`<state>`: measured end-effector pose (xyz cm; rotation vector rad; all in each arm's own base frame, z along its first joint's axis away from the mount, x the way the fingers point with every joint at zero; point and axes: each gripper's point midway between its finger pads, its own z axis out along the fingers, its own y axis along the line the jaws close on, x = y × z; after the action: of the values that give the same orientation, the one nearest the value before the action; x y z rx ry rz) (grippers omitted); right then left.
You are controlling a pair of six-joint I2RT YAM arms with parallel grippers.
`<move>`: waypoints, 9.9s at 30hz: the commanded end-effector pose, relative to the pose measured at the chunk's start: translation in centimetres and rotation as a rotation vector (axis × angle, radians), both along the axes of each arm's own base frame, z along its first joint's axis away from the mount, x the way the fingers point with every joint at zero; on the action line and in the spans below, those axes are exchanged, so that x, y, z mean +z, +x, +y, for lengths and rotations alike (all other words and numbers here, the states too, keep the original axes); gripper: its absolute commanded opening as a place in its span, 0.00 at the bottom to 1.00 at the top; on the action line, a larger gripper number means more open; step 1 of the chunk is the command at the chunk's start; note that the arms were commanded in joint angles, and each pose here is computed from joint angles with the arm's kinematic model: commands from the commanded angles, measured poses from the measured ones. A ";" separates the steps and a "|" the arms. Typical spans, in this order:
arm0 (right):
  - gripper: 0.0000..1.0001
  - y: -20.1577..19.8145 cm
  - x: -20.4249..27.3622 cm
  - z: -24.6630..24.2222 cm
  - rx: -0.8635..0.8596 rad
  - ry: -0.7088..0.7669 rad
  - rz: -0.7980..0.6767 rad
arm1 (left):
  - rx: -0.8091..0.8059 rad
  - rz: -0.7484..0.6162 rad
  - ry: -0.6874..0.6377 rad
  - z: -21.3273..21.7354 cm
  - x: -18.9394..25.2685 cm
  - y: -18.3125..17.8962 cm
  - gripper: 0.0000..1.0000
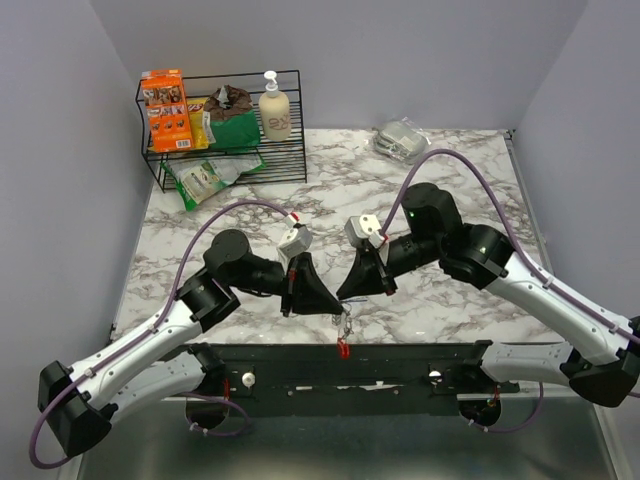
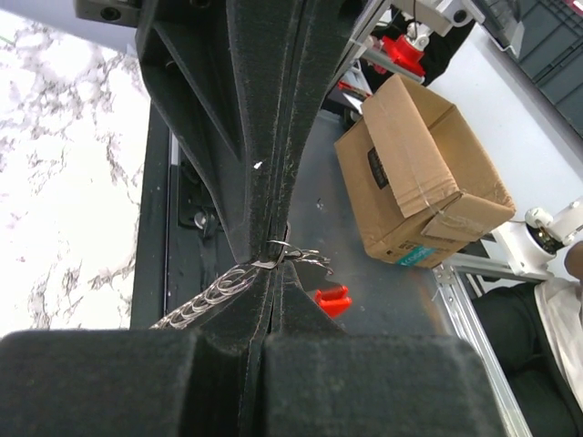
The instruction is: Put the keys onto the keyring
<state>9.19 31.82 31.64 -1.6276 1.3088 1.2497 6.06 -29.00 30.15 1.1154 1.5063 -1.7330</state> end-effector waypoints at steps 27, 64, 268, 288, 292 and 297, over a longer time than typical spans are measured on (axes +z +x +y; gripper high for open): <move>0.10 2.8 4.2 2.6 -0.009 0.143 -0.189 | -0.095 -0.108 -0.190 1.3 3.9 -2.9 0.00; 0.60 2.8 3.1 1.3 0.012 -0.045 -0.165 | -0.154 -0.146 -0.238 2.6 4.7 -4.7 0.00; 0.00 5.1 7.0 -0.8 -0.490 0.323 0.058 | 0.553 -0.332 -0.008 1.8 6.7 7.9 0.38; 0.00 5.0 8.1 -0.9 -0.493 0.418 0.067 | 0.492 -0.318 0.015 0.8 5.5 7.1 0.00; 0.00 4.9 8.0 -0.7 -0.487 0.428 0.080 | 0.473 -0.317 0.010 0.3 5.5 6.8 0.00; 0.00 5.0 8.1 -0.7 -0.489 0.444 0.082 | 0.453 -0.317 0.010 -0.4 5.4 6.5 0.00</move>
<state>14.61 31.16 37.37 -0.9244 1.3677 1.1615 12.85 -28.57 35.70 0.8955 1.4444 -1.1654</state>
